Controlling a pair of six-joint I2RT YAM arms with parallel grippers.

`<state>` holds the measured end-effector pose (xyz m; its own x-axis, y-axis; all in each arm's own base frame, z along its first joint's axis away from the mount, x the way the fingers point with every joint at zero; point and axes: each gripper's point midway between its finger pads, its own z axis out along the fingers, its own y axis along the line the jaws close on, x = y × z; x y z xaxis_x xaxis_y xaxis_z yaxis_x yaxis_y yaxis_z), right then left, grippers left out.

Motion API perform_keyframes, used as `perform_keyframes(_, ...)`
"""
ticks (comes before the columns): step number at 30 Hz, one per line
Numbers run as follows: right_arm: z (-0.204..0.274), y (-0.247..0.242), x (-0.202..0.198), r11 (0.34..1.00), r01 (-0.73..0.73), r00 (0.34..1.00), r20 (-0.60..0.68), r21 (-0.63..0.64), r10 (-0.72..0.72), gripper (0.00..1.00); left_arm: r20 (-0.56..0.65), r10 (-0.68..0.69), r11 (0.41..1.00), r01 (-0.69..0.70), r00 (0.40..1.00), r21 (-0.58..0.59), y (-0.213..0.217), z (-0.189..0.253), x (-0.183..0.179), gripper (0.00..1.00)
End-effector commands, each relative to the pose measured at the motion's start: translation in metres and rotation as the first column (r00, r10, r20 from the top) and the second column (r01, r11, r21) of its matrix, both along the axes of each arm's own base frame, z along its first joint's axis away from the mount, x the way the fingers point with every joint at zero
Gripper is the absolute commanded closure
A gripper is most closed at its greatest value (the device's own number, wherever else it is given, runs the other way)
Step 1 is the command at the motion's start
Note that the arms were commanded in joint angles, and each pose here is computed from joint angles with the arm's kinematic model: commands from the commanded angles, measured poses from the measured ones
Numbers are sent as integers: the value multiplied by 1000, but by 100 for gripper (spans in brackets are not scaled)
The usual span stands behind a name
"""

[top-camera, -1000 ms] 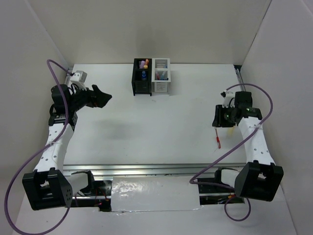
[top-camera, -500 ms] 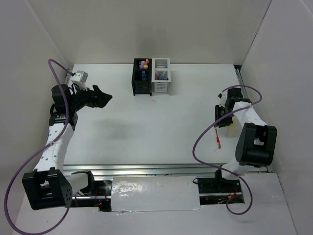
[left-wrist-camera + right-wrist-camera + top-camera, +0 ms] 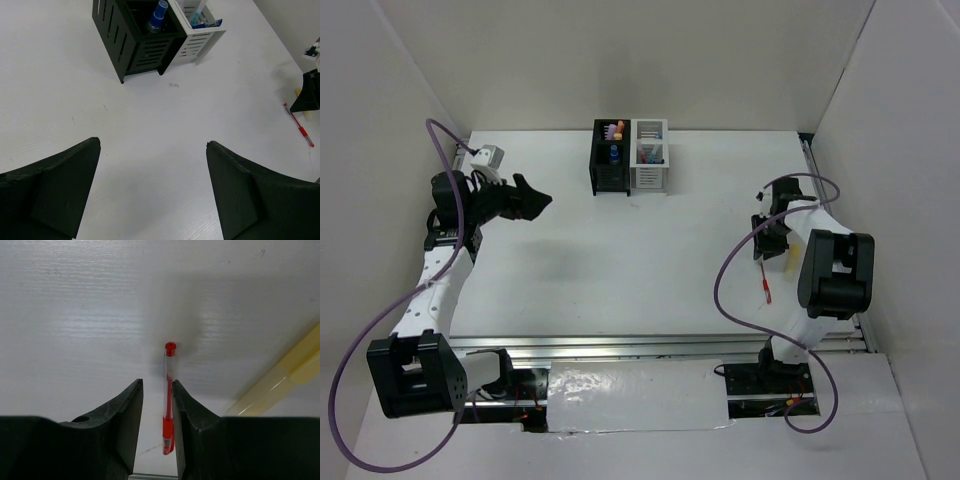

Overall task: Sort the stationery into containers
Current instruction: Pick up the pen from the center of the board.

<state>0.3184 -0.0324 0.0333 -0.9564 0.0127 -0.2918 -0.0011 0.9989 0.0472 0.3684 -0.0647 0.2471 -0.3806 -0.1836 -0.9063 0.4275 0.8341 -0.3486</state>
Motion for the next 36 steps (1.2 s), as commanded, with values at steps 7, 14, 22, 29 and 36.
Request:
perform_keyframes(7, -4, -8, 18, 999, 3, 1000, 30, -44, -2, 65, 103, -31, 1000, 30, 994, 6, -6, 29, 11, 1)
perform_keyframes(14, -14, -7, 17, 999, -4, 1000, -1, -32, 4, 66, 111, -43, 999, 42, 993, 11, -9, 29, 10, 1)
perform_keyframes(22, 47, 51, 36, 972, -171, 975, 171, 159, 143, 100, 226, -196, 978, 173, 954, 118, -30, 35, 0, 3)
perform_keyframes(29, 212, 167, 47, 747, -501, 821, 513, 438, 250, 100, 427, -557, 797, 314, 712, 516, -108, 48, -33, 3)
perform_keyframes(36, 238, 218, 21, 481, -460, 887, 408, 746, 215, 100, 485, -852, 495, 3, 195, 869, -183, 38, -98, 3)
